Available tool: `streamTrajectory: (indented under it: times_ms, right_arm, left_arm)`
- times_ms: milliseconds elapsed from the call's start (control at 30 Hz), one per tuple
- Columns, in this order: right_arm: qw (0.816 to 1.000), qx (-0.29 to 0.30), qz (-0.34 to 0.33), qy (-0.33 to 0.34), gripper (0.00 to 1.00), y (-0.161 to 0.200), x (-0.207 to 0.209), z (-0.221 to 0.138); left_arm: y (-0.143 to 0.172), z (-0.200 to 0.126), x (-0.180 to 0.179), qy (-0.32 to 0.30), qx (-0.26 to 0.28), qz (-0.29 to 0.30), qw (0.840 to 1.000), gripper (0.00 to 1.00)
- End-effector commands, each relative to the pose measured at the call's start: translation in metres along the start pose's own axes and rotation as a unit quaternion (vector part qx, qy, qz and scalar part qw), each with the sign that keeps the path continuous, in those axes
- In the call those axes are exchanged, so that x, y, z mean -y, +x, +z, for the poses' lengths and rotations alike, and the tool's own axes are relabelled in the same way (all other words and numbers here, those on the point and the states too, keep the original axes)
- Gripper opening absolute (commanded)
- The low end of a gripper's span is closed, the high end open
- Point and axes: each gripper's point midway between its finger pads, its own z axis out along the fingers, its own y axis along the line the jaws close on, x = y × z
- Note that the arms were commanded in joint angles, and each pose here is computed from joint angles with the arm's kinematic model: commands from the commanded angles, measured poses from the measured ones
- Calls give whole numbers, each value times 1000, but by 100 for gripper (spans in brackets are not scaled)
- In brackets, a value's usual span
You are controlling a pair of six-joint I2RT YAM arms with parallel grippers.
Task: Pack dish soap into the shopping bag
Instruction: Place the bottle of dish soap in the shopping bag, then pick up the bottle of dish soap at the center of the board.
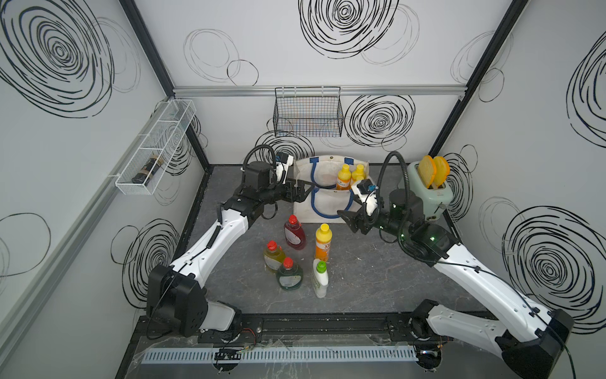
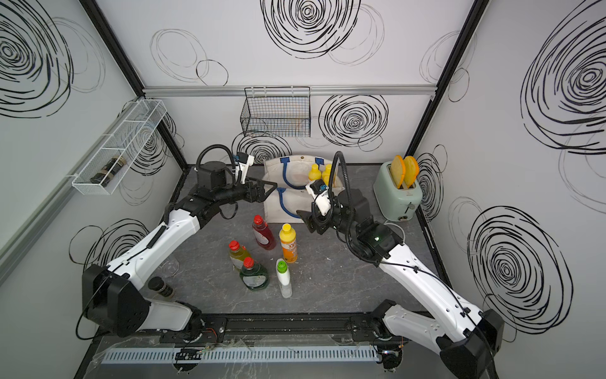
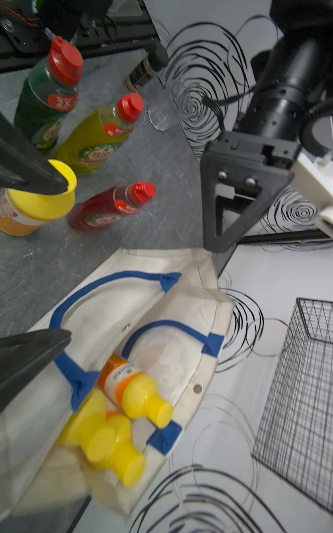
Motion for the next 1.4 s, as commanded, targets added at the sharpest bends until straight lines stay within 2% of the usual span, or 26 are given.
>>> streamTrajectory:
  times_ms: [0,333,867,1033,1367]
  right_arm:
    - [998,48,-27,-33,78,-15,-24,-3]
    - [996,21,-26,-81,80,7,-49,14]
    - [994,34,-5,-101,82,24,-56,21]
    - [993,26,-1,-116,76,30,-60,28]
    - [992,13,-1,-124,74,38,-63,38]
  left_arm:
    - [-12,-8,14,21,28,21,999,96]
    - [-13,-10,1,15,28,8,999,96]
    - [-8,-5,-3,20,21,-5,1000,96]
    - [-9,-7,-2,21,26,-3,999,96]
    - [-11,-8,-1,23,28,-3,999,96]
